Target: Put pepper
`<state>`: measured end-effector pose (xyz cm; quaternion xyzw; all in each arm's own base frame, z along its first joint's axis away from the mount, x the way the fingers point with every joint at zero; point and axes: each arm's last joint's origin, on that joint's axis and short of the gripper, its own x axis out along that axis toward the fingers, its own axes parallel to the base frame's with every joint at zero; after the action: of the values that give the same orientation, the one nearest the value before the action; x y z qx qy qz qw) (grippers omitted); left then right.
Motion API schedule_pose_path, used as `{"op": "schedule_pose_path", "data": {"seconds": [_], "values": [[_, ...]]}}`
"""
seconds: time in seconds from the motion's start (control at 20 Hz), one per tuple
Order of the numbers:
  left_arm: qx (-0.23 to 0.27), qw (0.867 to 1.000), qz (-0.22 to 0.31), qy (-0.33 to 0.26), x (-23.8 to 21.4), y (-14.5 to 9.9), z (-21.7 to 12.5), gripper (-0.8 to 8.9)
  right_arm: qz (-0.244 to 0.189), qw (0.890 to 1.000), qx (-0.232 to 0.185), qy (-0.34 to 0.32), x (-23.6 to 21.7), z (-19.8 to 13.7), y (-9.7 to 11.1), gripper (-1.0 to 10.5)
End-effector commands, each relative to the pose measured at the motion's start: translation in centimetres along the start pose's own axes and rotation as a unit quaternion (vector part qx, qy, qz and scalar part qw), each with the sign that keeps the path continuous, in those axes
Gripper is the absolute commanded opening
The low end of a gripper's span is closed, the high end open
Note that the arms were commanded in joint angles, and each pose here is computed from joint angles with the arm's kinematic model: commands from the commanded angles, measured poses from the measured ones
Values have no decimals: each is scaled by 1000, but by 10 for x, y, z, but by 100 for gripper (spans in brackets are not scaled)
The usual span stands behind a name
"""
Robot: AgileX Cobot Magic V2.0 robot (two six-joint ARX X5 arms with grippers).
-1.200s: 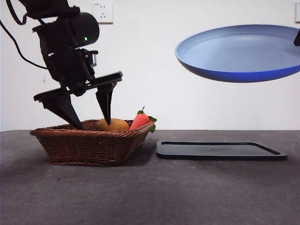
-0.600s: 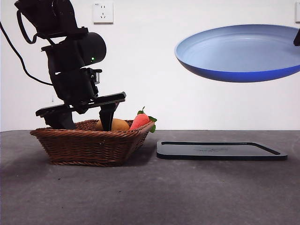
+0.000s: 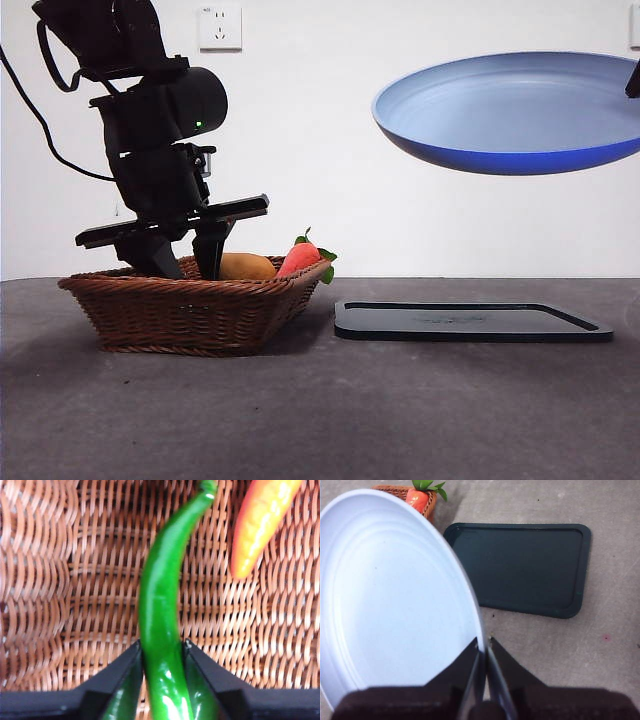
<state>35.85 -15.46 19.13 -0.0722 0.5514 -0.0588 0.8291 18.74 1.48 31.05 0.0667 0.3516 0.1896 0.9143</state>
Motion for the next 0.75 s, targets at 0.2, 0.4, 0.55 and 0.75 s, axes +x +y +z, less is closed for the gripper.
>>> {"op": "schedule_pose_path", "data": {"seconds": [0.2, 0.4, 0.55, 0.75], "values": [[5, 1000, -19, -8, -9, -5, 4, 82, 3, 1000, -7, -12, -2, 6, 1, 5], [7, 998, -48, -41, -38, -8, 8, 82, 2, 1000, -3, -6, 1, 6, 0, 5], [12, 994, -85, -67, -67, -12, 9, 82, 3, 1000, 12, 16, 13, 6, -5, 5], [44, 979, -177, -89, -110, -27, 1, 82, 8, 996, 48, 71, 47, 5, -13, 5]]}}
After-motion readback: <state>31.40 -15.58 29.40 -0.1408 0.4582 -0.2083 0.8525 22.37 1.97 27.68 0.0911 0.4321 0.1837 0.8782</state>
